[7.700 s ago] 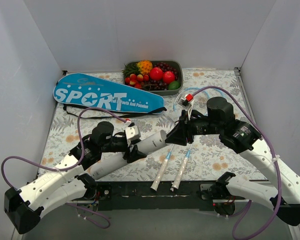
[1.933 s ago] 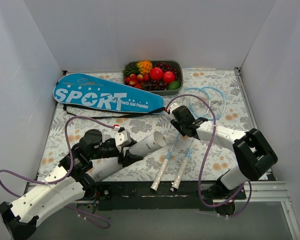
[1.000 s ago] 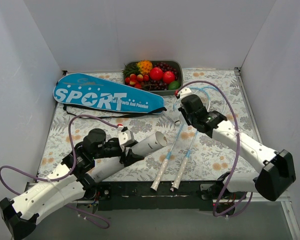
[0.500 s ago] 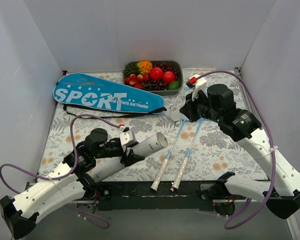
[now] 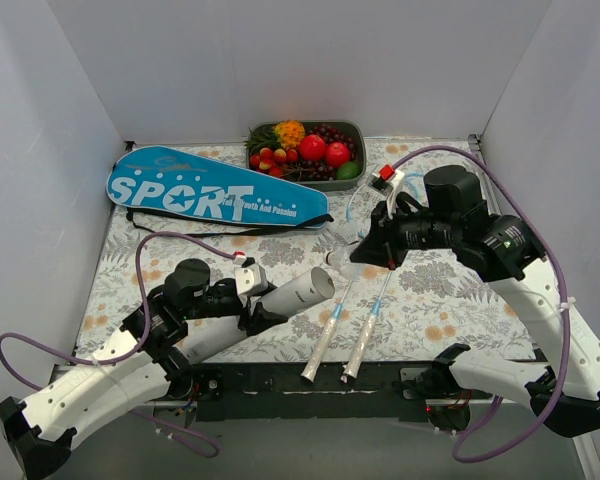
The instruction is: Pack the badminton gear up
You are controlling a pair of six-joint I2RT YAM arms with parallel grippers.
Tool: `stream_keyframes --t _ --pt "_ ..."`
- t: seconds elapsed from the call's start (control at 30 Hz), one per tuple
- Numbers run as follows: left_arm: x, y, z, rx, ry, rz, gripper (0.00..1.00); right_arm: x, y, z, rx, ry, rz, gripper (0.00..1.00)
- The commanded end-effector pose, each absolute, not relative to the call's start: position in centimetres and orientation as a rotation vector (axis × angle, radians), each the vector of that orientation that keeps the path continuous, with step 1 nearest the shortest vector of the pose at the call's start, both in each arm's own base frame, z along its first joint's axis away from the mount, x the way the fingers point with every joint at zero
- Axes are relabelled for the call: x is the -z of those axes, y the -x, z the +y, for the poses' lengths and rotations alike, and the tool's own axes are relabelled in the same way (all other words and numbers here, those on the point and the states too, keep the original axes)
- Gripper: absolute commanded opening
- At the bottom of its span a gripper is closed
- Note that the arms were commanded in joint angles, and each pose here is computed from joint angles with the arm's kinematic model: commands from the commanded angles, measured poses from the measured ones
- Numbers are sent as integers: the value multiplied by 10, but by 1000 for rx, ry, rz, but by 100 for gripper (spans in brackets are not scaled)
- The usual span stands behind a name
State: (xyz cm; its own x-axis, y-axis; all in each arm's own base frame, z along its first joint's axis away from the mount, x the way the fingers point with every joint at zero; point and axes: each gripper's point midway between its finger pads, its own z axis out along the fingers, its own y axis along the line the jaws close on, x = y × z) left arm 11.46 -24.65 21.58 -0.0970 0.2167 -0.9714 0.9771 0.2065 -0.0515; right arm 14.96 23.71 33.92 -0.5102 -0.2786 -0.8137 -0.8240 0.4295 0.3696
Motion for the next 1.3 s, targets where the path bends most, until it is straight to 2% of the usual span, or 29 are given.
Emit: stream_keyframes --t 0.0,0.13,0.67,1.27 --pt "-235 -106 -249 1033 -1202 1443 16 -360 -108 234 -1211 1019 1967 1" --pt "-237 -105 -249 1037 -1209 1436 16 -355 -93 237 -1318 1074 1976 1" --pt "-239 -105 -246 1024 -1202 1418 16 -328 -96 254 -1369 1085 2050 1" --pt "-240 -104 -246 1022 -1199 1409 16 -298 -105 297 -1298 1104 2159 1"
